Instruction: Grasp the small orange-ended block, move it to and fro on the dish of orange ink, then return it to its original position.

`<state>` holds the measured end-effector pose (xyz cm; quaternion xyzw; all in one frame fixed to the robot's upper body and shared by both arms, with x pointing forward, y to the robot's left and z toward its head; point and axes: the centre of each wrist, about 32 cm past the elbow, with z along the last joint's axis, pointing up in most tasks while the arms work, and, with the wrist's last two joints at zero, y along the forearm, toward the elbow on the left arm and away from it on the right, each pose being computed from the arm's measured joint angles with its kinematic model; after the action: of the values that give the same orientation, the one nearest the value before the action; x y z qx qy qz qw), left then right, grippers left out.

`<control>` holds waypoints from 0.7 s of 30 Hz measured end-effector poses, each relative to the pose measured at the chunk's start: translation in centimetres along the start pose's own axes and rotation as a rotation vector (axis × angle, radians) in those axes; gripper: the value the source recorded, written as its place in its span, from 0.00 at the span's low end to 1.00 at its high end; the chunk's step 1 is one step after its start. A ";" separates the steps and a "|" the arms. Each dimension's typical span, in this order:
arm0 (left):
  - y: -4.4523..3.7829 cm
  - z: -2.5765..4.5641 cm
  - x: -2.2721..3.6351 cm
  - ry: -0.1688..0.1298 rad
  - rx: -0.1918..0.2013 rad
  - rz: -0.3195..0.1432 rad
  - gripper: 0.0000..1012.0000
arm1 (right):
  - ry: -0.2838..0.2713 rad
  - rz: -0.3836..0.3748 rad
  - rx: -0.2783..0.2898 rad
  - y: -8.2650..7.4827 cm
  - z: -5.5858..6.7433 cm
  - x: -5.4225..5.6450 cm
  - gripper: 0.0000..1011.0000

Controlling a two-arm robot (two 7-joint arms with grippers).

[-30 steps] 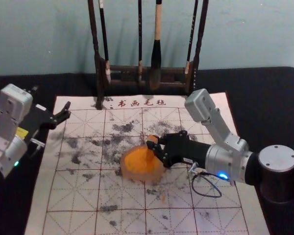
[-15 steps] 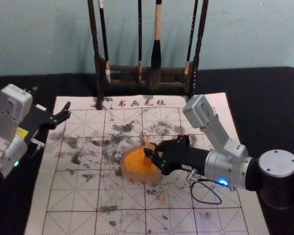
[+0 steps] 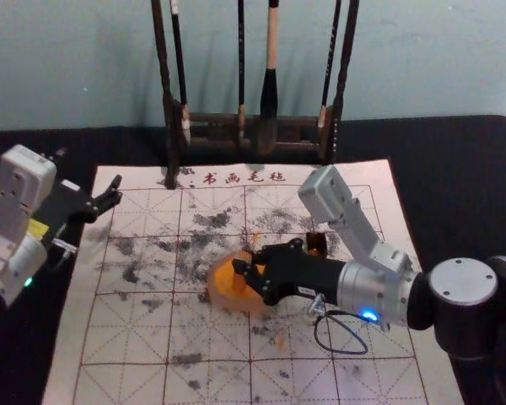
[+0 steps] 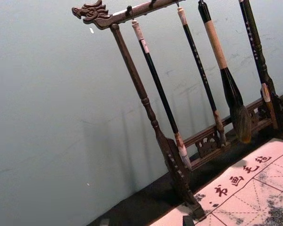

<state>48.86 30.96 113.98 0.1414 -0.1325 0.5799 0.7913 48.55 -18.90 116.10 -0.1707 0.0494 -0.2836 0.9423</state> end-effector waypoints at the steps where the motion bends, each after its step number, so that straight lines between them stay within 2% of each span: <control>1: 0.00 0.00 0.00 0.000 0.000 0.000 0.99 | 0.001 -0.001 0.000 0.2 0.0 0.0 0.13; 11: 0.00 0.00 0.00 0.000 0.000 0.000 0.99 | 0.003 -0.033 0.005 1.2 0.3 0.4 0.13; 21: 0.00 0.00 0.00 0.000 0.000 0.000 0.99 | 0.004 -0.068 0.011 1.3 0.5 1.1 0.13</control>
<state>48.86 30.97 113.98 0.1415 -0.1325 0.5799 0.7913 50.25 -18.40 116.09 -0.1663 0.0439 -0.3159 0.9331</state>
